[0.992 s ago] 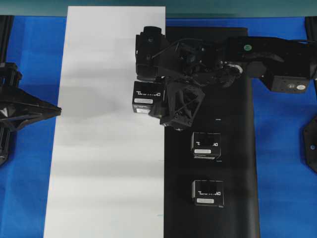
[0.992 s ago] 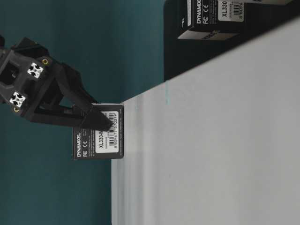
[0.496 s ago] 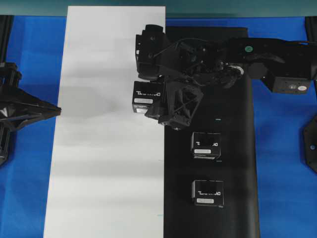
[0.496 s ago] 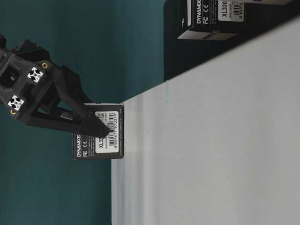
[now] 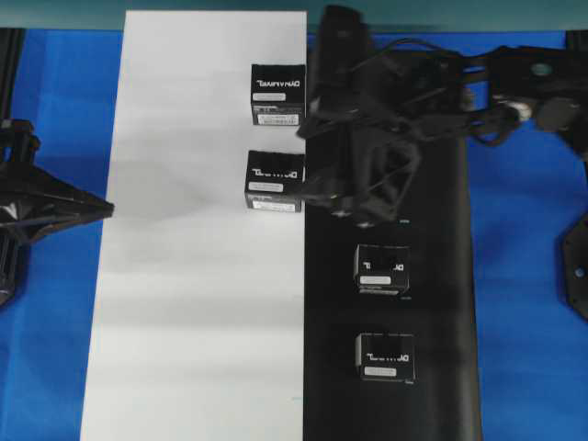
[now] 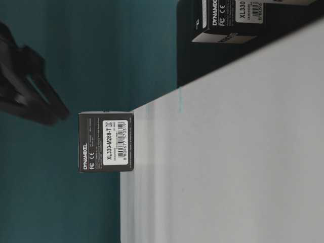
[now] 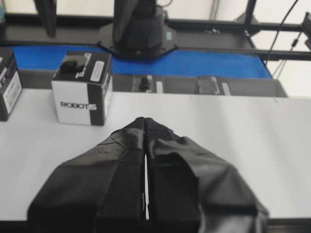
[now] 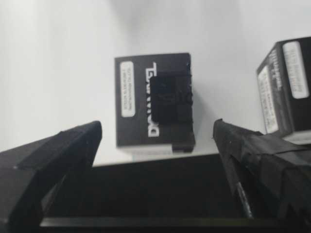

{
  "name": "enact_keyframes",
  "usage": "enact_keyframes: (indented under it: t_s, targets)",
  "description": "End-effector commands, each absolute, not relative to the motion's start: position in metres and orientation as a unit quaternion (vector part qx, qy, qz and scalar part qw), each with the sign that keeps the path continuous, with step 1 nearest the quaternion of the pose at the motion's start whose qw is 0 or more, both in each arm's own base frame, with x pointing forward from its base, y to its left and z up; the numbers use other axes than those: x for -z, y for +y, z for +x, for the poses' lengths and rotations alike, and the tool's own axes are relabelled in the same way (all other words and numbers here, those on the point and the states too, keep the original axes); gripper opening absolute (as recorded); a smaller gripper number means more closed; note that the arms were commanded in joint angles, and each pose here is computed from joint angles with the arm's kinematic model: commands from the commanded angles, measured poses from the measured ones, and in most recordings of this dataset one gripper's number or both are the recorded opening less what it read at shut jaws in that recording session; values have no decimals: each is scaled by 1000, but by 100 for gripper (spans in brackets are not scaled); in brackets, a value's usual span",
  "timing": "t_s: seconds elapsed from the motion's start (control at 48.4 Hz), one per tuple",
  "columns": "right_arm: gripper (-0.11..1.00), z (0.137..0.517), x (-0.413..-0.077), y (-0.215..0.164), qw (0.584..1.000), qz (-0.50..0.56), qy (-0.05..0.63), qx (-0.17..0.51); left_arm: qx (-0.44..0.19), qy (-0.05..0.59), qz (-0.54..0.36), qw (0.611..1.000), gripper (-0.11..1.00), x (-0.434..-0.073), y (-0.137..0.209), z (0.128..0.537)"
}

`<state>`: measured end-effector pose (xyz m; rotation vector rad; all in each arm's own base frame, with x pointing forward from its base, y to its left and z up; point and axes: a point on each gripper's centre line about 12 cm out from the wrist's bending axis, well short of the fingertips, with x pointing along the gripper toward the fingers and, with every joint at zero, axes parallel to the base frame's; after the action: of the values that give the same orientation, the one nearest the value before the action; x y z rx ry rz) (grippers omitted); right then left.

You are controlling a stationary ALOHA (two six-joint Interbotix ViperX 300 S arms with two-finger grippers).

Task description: Place the box from the black base onto the white base.

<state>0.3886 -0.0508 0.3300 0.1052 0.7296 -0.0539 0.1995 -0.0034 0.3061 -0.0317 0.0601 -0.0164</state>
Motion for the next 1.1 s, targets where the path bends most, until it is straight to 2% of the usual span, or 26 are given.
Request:
enact_keyframes:
  t_s: [0.0, 0.455, 1.075]
  targets:
    - [98, 377, -347, -48, 943, 47, 330, 27, 8, 18, -15, 1000, -3, -315, -3, 200]
    - [98, 322, -343, -34, 955, 43, 291, 26, 8, 12, -15, 1000, -3, -318, -3, 198]
    - [98, 273, -323, -19, 966, 40, 256, 17, 5, 17, -15, 1000, -3, -317, -2, 200]
